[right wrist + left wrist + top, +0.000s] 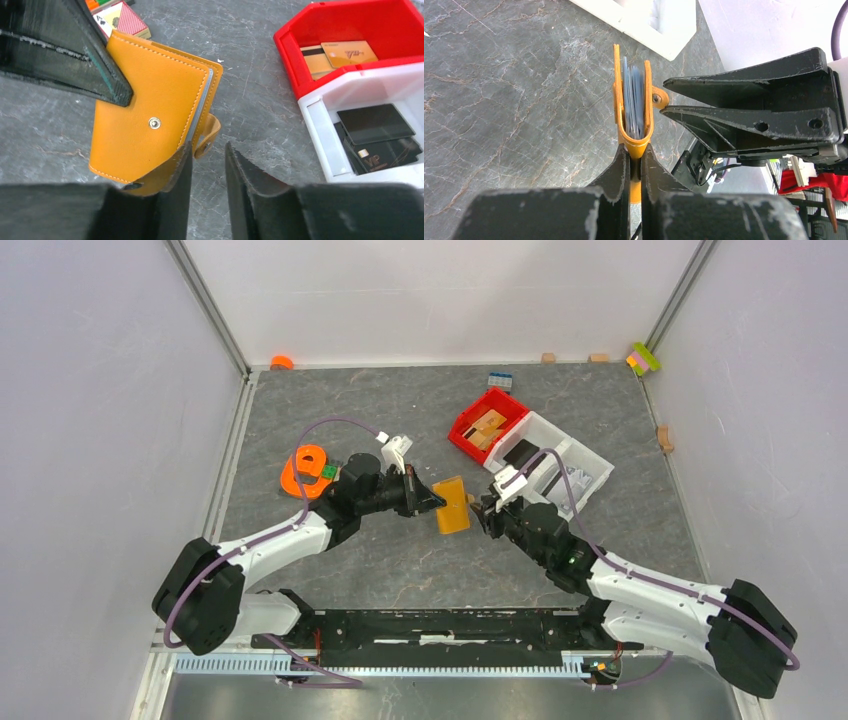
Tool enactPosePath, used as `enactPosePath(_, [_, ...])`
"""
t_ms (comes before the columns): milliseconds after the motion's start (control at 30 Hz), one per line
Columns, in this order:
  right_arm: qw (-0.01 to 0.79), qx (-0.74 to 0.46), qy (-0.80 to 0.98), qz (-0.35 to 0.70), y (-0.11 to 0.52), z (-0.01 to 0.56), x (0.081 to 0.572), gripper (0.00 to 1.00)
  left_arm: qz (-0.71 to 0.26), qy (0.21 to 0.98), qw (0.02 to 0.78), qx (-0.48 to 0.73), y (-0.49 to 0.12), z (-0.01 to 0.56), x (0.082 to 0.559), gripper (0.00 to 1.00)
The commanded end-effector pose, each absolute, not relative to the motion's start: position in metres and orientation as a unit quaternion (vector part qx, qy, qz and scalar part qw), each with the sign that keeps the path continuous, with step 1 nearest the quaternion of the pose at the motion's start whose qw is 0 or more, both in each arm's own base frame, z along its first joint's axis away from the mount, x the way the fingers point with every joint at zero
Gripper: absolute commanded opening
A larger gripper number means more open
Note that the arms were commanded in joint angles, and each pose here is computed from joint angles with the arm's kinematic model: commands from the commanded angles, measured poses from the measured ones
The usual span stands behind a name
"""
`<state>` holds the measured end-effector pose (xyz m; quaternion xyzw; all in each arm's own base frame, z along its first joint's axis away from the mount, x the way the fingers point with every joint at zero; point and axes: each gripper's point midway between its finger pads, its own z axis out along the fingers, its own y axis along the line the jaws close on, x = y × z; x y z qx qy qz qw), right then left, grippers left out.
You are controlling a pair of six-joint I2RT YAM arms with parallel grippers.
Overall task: Take the credit cards out of the card holder
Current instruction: Open the card holder.
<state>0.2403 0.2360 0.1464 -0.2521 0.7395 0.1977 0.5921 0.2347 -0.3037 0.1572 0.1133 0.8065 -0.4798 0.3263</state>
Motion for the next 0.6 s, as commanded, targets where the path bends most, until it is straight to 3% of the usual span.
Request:
enactPosePath(0, [0.617,-0.226,0.727,0.198,0.235,0.169,0.247,0.27,-0.494,0.781,0.356,0.140,-0.311,0.184,0.240,0.02])
enactPosePath(67, [0.613,-0.231,0.729,0.199,0.237,0.167,0.247,0.23,-0.494,0.781,0.355,0.140,-0.312,0.184,0.240,0.02])
enactPosePath(133, [0.609,-0.235,0.730,0.202,0.239,0.167,0.247,0.27,-0.494,0.781,0.356,0.140,-0.312,0.184,0.240,0.02])
enactPosePath(267, [0.602,-0.239,0.736,0.197,0.241,0.163,0.248,0.62,-0.495,0.781,0.354,0.141,-0.312,0.184,0.239,0.02])
enactPosePath(333, [0.597,-0.238,0.742,0.190,0.241,0.161,0.251,0.68,-0.496,0.780,0.355,0.141,-0.312,0.185,0.239,0.02])
enactPosePath(433, [0.589,-0.239,0.748,0.189,0.244,0.157,0.252,0.67,-0.498,0.778,0.355,0.143,-0.312,0.186,0.238,0.02])
enactPosePath(567, [0.593,-0.227,0.750,0.185,0.241,0.158,0.254,0.43,-0.498,0.778,0.355,0.143,-0.312,0.186,0.238,0.02])
